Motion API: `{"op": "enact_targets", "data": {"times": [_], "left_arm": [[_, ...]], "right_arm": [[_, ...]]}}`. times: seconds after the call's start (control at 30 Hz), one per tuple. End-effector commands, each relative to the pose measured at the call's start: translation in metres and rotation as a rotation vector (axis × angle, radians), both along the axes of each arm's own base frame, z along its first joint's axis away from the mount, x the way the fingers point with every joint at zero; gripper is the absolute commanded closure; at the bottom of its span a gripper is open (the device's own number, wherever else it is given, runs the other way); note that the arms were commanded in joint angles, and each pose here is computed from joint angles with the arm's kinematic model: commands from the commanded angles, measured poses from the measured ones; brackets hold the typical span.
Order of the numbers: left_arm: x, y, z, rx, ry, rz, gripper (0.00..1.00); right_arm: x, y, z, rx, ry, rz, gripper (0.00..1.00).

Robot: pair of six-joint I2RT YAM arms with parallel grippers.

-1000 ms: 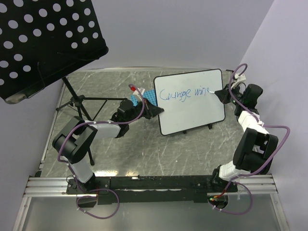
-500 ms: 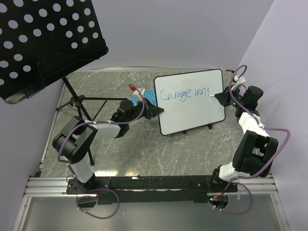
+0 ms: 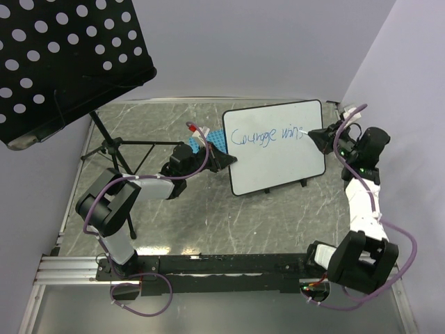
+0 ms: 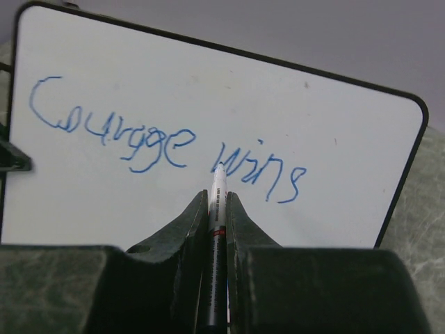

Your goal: Write a sentence on the whiteboard

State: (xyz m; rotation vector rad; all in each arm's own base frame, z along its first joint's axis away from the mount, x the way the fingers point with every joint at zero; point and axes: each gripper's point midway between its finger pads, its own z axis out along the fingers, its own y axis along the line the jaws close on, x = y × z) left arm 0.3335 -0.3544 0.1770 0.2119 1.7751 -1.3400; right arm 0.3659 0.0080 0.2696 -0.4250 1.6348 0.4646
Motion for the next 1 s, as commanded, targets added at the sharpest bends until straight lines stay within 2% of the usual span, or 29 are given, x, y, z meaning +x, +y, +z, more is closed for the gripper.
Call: {"op": "enact_targets", "data": {"times": [0.0,0.2,0.3,0.63,0.97], "left_arm": [[-0.007,-0.003,0.009,0.017,-0.114,-0.044,0.99],[-0.007,-0.004,0.009,0.018,-0.110,-0.047,0.99],[-0.007,-0.005,0.008,0.016,-0.107,-0.048,0.99],[-0.005,-0.006,0.010,0.014,-0.103,-0.044,0.99],[-0.006,-0.008,0.007,0.025,-0.090,-0.046,0.99]], "right_arm": [[-0.024,0.022,-0.008,0.013,0.019,0.112,1.00],[-0.046,0.039,-0.034,-0.014,0.044,0.236,1.00],[-0.057,0.051,-0.043,-0.033,0.011,0.295,1.00],[-0.064,0.086,-0.060,-0.103,-0.015,0.386,1.00],[-0.048,0.096,-0.057,-0.106,-0.006,0.306,1.00]]}}
